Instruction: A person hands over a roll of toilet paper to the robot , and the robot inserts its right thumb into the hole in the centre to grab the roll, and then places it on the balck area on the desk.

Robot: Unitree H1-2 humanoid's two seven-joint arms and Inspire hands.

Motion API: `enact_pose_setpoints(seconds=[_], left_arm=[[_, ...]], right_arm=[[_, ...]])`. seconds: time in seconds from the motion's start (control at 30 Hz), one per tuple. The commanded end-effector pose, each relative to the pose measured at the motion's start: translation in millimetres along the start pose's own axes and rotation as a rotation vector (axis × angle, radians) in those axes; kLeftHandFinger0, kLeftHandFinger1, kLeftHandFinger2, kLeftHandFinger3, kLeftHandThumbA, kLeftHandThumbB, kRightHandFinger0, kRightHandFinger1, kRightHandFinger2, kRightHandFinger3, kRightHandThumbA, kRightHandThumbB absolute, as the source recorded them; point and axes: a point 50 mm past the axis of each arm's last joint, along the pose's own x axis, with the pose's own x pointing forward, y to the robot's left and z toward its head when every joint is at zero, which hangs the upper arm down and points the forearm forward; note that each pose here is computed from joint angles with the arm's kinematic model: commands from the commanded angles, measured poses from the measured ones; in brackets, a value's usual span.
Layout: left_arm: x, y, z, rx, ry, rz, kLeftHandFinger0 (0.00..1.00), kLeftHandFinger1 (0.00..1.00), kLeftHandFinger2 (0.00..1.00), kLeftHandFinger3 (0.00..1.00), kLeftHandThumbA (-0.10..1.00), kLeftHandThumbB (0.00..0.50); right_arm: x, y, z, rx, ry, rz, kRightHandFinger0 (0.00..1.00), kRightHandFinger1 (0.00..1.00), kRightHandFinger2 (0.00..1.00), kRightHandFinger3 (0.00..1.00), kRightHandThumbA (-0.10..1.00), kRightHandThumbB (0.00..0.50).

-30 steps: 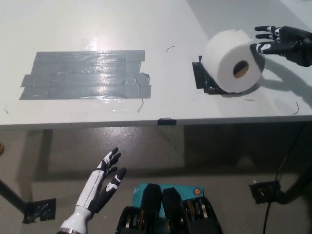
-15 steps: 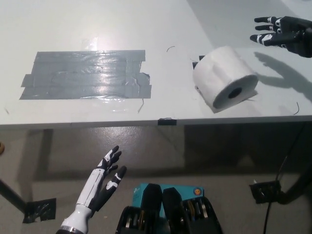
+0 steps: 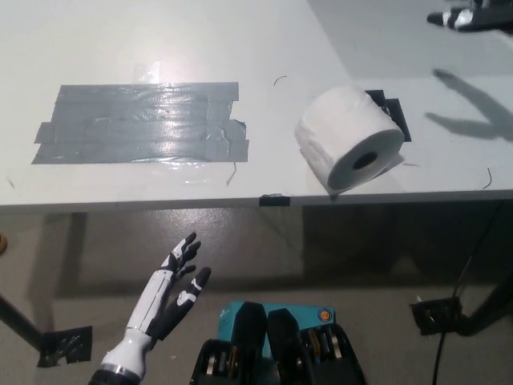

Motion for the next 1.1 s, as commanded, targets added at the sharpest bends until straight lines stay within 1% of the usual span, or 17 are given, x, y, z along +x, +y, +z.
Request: enact_pose_setpoints(seconds=[0.0, 0.07, 0.1, 0.13, 0.2, 0.27, 0.37, 0.5, 0.57, 0.6, 0.7, 0.8, 0.9, 0.93, 0.97, 1.0, 1.07], left_arm=[[26, 15, 19, 0.02, -0.085, 0.024, 0.96, 1.0, 1.0, 1.0, 0.86, 0.107], [30, 15, 22, 0.023, -0.094, 0.026, 0.96, 1.0, 1.0, 1.0, 0.86, 0.095], [32, 16, 23, 0.025, -0.101, 0.026, 0.96, 1.0, 1.0, 1.0, 0.87, 0.088], [32, 17, 23, 0.026, -0.102, 0.026, 0.96, 1.0, 1.0, 1.0, 0.87, 0.087], [34, 18, 24, 0.028, -0.104, 0.028, 0.98, 1.0, 1.0, 1.0, 0.88, 0.083], [36, 19, 24, 0.028, -0.104, 0.032, 0.99, 1.0, 1.0, 1.0, 0.89, 0.094], [38, 21, 25, 0.022, -0.099, 0.036, 1.0, 1.0, 1.0, 1.0, 0.91, 0.101], [38, 22, 24, 0.011, -0.095, 0.042, 1.0, 1.0, 1.0, 1.0, 0.89, 0.096], [37, 21, 23, 0.004, -0.091, 0.045, 1.0, 1.0, 1.0, 1.0, 0.88, 0.098], [37, 20, 23, -0.002, -0.091, 0.045, 1.0, 1.0, 1.0, 1.0, 0.88, 0.089], [36, 20, 22, 0.0, -0.093, 0.048, 1.0, 1.0, 1.0, 1.0, 0.88, 0.083], [34, 19, 20, 0.001, -0.082, 0.05, 1.0, 1.0, 1.0, 1.0, 0.88, 0.089], [29, 16, 16, -0.008, -0.069, 0.046, 1.0, 1.0, 1.0, 1.0, 0.88, 0.076], [27, 15, 14, -0.008, -0.063, 0.044, 1.0, 1.0, 1.0, 1.0, 0.88, 0.075], [25, 15, 13, -0.008, -0.06, 0.042, 1.0, 1.0, 1.0, 1.0, 0.88, 0.075], [21, 13, 11, -0.009, -0.055, 0.043, 1.0, 1.0, 1.0, 1.0, 0.88, 0.081], [14, 11, 7, -0.014, -0.047, 0.044, 1.0, 1.0, 1.0, 1.0, 0.87, 0.081]], right_arm=[[-74, -2, 80, -0.133, -0.429, -0.134, 1.0, 1.0, 1.0, 1.0, 0.83, 0.415], [-91, 8, 84, -0.131, -0.496, -0.136, 1.0, 1.0, 1.0, 1.0, 0.84, 0.422], [-103, 16, 86, -0.117, -0.537, -0.128, 1.0, 1.0, 1.0, 1.0, 0.83, 0.441], [-105, 18, 87, -0.113, -0.544, -0.126, 1.0, 1.0, 1.0, 1.0, 0.84, 0.488], [-127, 33, 83, -0.101, -0.612, -0.132, 1.0, 1.0, 1.0, 1.0, 0.82, 0.415], [-152, 52, 74, -0.086, -0.679, -0.139, 1.0, 1.0, 1.0, 1.0, 0.79, 0.386], [-175, 74, 62, -0.079, -0.726, -0.143, 1.0, 1.0, 1.0, 1.0, 0.78, 0.399], [-208, 110, 37, -0.069, -0.754, -0.147, 1.0, 1.0, 1.0, 1.0, 0.77, 0.359], [-218, 121, 29, -0.084, -0.755, -0.156, 1.0, 1.0, 1.0, 1.0, 0.8, 0.36], [-228, 132, 21, -0.101, -0.739, -0.174, 1.0, 1.0, 1.0, 1.0, 0.86, 0.39], [-244, 156, 7, -0.114, -0.719, -0.178, 1.0, 1.0, 1.0, 1.0, 0.91, 0.383], [-253, 178, -5, -0.048, -0.721, -0.165, 1.0, 1.0, 1.0, 1.0, 0.84, 0.37], [-259, 199, -22, 0.002, -0.697, -0.183, 1.0, 1.0, 1.0, 1.0, 0.85, 0.374], [-260, 203, -26, 0.012, -0.685, -0.186, 1.0, 1.0, 1.0, 1.0, 0.89, 0.382], [-260, 206, -29, 0.017, -0.678, -0.189, 1.0, 1.0, 1.0, 1.0, 0.89, 0.382], [-256, 213, -40, 0.043, -0.644, -0.192, 1.0, 1.0, 1.0, 1.0, 0.95, 0.359], [-249, 222, -58, 0.079, -0.597, -0.197, 1.0, 1.0, 1.0, 1.0, 0.94, 0.342]])
